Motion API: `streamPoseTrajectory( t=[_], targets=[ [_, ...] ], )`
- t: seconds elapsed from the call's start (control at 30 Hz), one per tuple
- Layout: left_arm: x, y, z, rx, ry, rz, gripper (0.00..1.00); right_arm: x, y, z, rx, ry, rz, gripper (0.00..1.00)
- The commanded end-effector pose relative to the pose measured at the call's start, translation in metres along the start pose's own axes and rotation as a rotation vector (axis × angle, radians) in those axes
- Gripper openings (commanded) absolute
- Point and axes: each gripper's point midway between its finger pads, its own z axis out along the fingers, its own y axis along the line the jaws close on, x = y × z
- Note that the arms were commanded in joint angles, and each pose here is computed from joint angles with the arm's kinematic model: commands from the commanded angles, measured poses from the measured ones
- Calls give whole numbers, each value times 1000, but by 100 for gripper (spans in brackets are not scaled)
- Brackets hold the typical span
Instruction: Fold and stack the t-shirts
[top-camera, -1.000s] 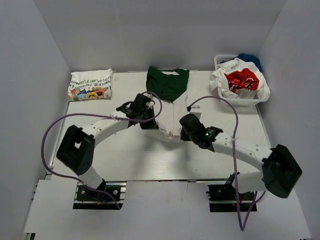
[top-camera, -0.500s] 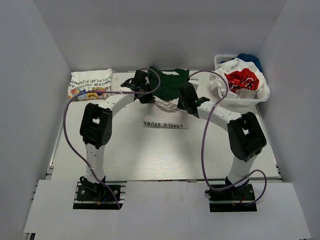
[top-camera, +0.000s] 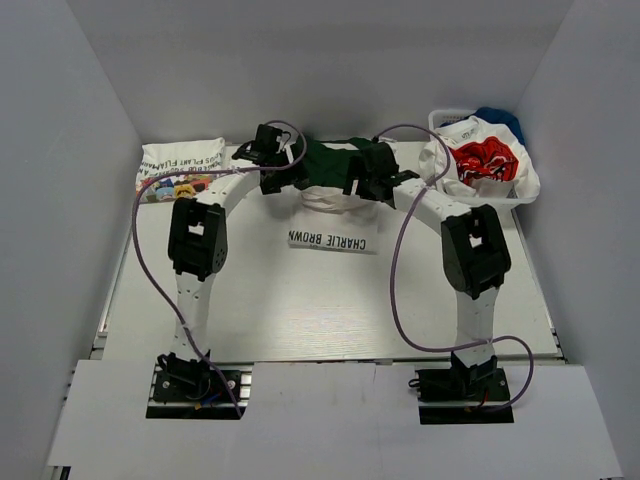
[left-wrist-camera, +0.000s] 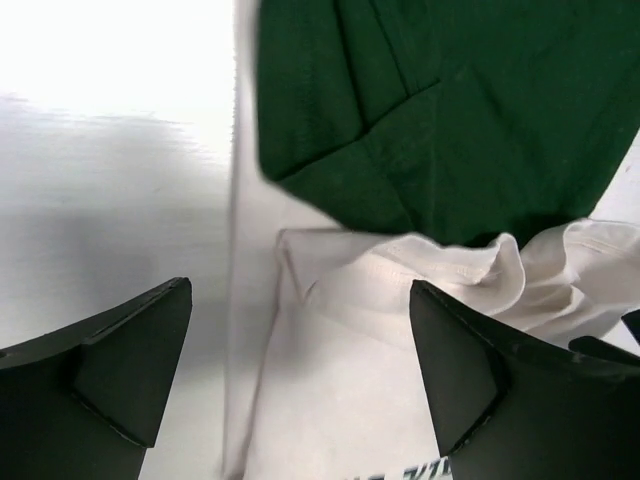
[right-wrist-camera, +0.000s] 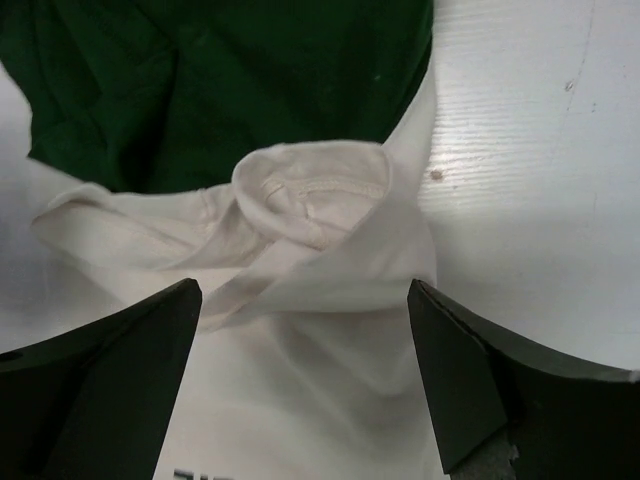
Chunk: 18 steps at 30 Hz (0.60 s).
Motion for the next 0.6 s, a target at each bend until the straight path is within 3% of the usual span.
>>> streamPoseTrajectory(
  t=[0.0,0.13,0.17,0.27,0.37,0.53,0.57],
  targets=[
    [-28,-13,-61,33,-87,17,100,-13,16,-33,-92,-13,-29,90],
    [16,1,-76,43,-62,13,100,22,-3,-59,-88,46,41,90],
    [49,10,-70,35,6,18,100,42,-10,-58,-80,73,54,90],
    [89,12,-66,90,91,11,100,76,-23,-67,-76,143,66,90],
    [108,19,-56,69,137,2,98,97,-27,-71,-89,188,57,90],
    [125,22,-35,41,185,12,81,73,-2,-66,-177,113,-61,90],
    [133,30,-33,12,210,8,67,67,8,-66,-225,88,-82,90]
  ],
)
